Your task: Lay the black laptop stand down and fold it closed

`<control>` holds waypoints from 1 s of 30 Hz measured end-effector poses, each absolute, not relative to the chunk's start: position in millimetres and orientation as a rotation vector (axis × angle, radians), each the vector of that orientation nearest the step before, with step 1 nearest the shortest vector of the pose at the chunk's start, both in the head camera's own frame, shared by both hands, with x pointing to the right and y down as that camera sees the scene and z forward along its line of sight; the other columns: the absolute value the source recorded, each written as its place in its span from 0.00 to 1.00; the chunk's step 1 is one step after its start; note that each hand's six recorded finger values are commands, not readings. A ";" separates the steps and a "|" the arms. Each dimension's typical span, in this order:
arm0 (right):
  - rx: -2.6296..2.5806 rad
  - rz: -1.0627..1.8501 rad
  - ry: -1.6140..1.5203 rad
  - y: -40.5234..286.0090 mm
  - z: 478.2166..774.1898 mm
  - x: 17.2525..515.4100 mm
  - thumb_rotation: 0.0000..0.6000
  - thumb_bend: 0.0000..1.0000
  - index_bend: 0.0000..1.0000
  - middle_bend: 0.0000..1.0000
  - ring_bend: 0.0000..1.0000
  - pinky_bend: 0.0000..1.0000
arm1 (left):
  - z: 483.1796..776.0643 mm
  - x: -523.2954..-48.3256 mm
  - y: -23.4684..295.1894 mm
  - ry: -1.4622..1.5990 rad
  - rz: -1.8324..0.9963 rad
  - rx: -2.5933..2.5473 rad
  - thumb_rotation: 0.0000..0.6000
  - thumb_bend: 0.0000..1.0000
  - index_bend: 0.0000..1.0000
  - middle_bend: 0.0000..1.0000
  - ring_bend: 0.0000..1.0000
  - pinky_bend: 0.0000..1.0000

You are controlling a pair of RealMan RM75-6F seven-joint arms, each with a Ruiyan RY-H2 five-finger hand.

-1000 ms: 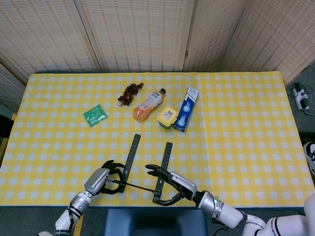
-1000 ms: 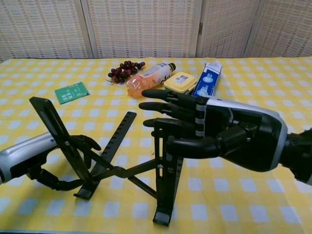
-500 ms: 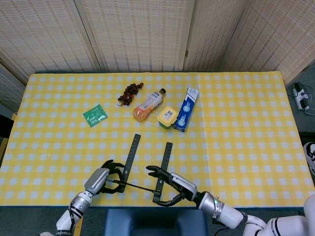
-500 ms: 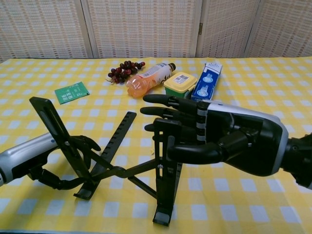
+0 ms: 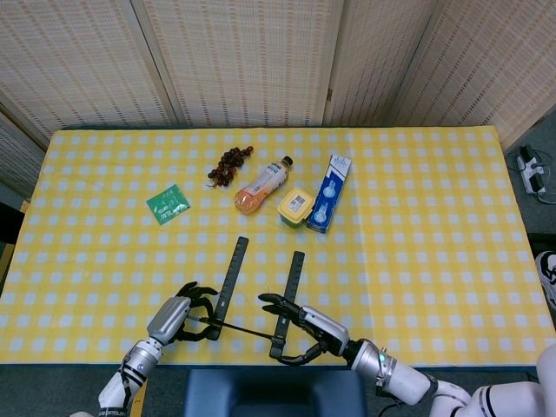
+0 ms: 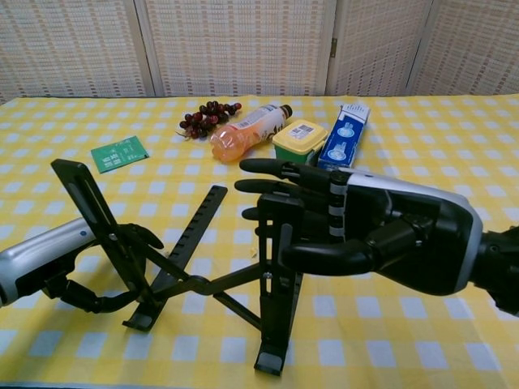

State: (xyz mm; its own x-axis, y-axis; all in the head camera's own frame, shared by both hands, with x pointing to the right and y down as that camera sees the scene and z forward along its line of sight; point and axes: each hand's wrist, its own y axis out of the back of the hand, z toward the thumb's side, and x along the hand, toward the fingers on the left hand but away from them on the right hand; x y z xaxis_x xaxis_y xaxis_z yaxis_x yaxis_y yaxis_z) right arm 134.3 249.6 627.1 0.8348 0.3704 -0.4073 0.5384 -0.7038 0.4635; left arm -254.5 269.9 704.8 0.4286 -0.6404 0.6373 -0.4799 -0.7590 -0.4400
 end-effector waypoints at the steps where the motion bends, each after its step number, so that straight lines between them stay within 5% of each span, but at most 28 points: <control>1: 2.428 -0.381 0.665 249.6 627.2 134.6 1.00 0.27 0.00 0.02 0.06 0.00 | 704.8 -254.4 269.9 0.988 -1.238 -2.489 1.00 0.40 0.59 0.28 0.21 0.09; 30: 2.469 -0.426 0.630 248.5 633.5 132.2 1.00 0.27 0.00 0.02 0.06 0.00 | 703.8 -253.1 273.1 1.054 -1.253 -2.468 1.00 0.50 0.67 0.35 0.24 0.09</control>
